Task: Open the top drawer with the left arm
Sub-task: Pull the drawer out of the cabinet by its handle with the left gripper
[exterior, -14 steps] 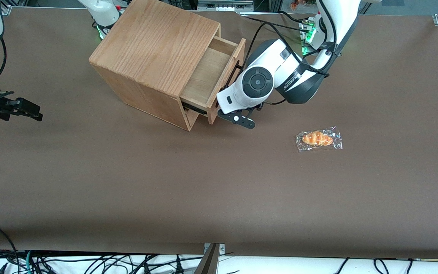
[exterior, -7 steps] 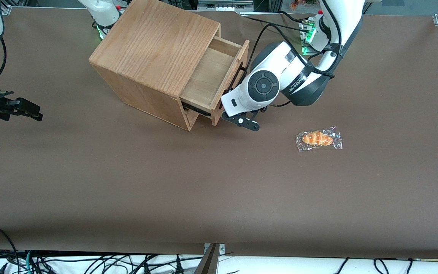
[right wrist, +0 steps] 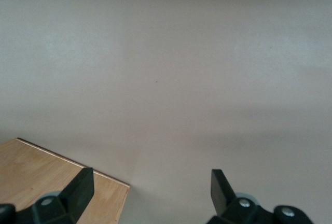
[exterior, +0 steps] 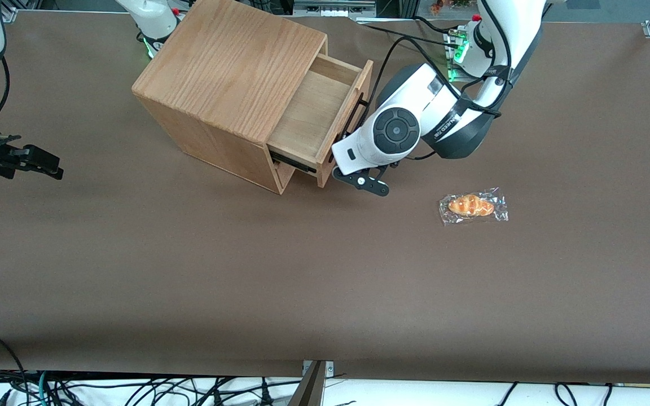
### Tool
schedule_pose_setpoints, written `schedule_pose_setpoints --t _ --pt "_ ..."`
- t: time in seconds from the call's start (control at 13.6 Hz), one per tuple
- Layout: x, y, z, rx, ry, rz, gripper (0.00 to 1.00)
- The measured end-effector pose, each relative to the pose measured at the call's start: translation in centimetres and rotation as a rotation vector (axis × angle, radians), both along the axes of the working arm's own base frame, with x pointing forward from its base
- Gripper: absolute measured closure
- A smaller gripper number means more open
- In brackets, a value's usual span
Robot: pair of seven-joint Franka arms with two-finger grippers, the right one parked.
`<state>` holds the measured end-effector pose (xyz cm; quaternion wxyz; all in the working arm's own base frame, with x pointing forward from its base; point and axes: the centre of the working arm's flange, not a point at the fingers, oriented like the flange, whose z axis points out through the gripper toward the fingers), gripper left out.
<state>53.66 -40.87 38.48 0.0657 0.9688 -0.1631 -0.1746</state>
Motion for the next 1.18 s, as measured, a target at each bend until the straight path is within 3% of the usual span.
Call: schedule_pose_setpoints --t 1.18 --pt "1.8 3.2 1.1 -0.012 -0.006 0.002 0.0"
